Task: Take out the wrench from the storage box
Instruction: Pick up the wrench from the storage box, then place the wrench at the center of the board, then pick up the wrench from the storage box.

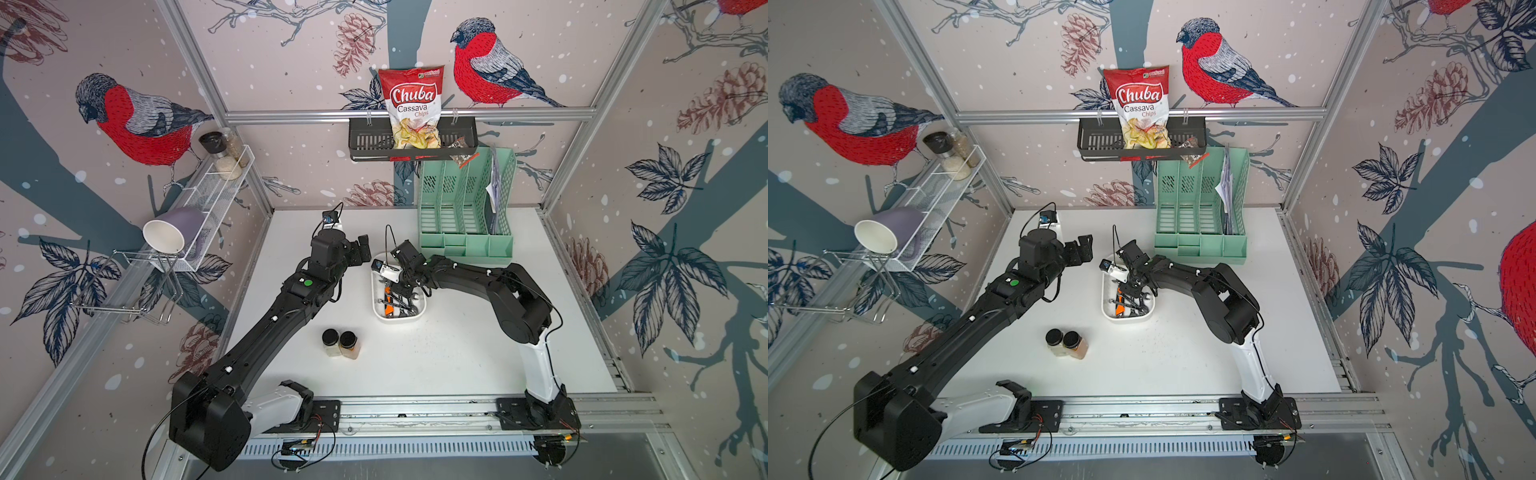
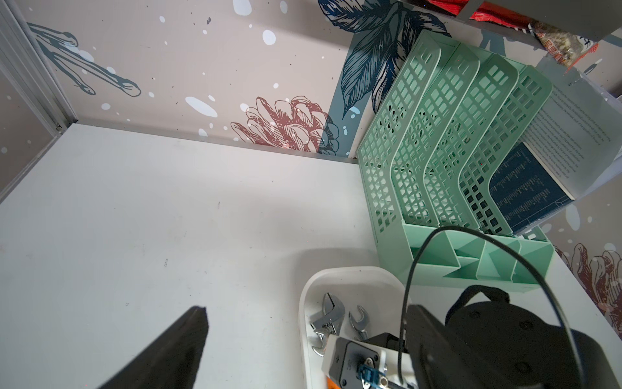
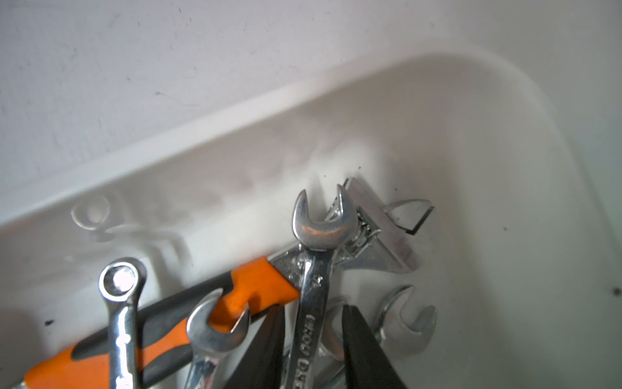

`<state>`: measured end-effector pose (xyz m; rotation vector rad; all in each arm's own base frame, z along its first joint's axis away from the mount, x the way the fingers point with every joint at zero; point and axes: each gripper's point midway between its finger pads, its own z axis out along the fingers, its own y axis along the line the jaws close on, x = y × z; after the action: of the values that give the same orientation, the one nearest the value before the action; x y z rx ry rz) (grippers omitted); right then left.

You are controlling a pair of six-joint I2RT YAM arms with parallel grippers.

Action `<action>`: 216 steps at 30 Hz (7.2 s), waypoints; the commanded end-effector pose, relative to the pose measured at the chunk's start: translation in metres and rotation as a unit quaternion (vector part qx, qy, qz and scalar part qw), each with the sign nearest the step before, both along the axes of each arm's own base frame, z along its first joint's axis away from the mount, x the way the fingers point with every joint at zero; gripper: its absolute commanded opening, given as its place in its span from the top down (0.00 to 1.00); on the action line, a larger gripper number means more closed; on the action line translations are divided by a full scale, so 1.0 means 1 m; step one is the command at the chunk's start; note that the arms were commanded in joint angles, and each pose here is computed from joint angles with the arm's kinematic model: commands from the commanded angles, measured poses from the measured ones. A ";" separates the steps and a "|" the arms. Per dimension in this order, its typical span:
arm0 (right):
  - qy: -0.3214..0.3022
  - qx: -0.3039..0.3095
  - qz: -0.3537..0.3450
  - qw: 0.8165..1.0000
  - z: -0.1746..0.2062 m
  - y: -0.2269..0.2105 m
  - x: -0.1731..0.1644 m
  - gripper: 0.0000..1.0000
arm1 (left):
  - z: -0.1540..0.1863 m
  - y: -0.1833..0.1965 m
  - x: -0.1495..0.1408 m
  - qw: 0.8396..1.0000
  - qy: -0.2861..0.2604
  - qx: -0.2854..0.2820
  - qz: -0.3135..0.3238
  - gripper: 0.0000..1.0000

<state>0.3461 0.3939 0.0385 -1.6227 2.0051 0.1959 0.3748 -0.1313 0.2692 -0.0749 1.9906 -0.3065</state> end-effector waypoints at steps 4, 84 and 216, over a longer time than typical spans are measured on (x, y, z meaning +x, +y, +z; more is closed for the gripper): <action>0.010 -0.006 -0.007 1.000 -0.006 -0.002 -0.002 0.66 | 0.007 -0.001 -0.001 1.000 -0.008 -0.002 -0.004 0.05; 0.041 0.259 -0.389 0.883 0.153 -0.102 -0.004 0.89 | 0.026 0.019 -0.009 0.998 -0.038 -0.031 0.048 0.05; 0.162 0.008 -0.169 0.972 -0.024 -0.026 -0.048 0.87 | -0.015 0.034 -0.009 0.998 0.038 0.022 0.039 0.06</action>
<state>0.3035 0.3812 0.0243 -1.2634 2.4302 0.4352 0.3634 -0.0974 0.2516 -0.1365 2.0735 -0.2012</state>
